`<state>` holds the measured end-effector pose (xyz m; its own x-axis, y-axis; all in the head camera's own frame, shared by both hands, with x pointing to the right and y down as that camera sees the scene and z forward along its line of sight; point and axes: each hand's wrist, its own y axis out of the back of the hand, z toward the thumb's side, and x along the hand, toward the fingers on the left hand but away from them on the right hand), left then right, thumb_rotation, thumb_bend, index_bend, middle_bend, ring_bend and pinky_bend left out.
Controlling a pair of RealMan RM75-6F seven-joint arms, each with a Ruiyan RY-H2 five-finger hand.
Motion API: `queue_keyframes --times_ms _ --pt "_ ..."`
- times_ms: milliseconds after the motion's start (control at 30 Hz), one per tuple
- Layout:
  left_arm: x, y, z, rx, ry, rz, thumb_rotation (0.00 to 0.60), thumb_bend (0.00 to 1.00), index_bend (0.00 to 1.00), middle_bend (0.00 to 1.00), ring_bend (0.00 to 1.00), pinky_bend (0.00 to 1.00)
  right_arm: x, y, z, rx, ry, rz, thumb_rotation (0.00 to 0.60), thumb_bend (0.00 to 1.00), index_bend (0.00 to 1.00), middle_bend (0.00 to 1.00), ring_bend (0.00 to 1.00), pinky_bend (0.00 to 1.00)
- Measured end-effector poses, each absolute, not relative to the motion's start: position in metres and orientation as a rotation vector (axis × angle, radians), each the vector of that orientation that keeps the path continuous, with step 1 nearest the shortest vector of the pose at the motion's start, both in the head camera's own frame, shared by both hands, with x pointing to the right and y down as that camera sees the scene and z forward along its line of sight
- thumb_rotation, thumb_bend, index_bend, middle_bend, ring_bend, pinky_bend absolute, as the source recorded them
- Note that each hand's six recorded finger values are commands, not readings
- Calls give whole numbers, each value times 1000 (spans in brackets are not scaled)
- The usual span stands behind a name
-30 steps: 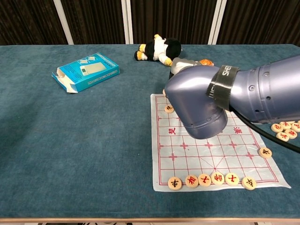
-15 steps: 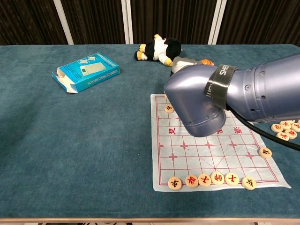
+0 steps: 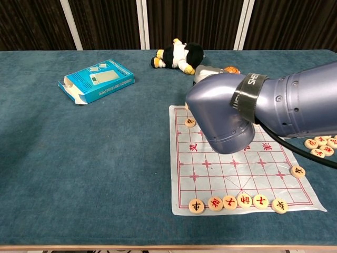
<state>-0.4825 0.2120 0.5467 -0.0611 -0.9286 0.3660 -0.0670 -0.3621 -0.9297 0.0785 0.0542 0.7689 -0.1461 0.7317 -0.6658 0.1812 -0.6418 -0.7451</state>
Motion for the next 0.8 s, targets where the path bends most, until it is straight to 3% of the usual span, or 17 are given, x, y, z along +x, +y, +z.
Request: queue_keyframes --times_ms 800 --pt "-482 212 548 -1486 1099 -1516 600 48 0 0 0 21 78 56 769 -1738 -1012 1845 600 346 449 0 0 11"
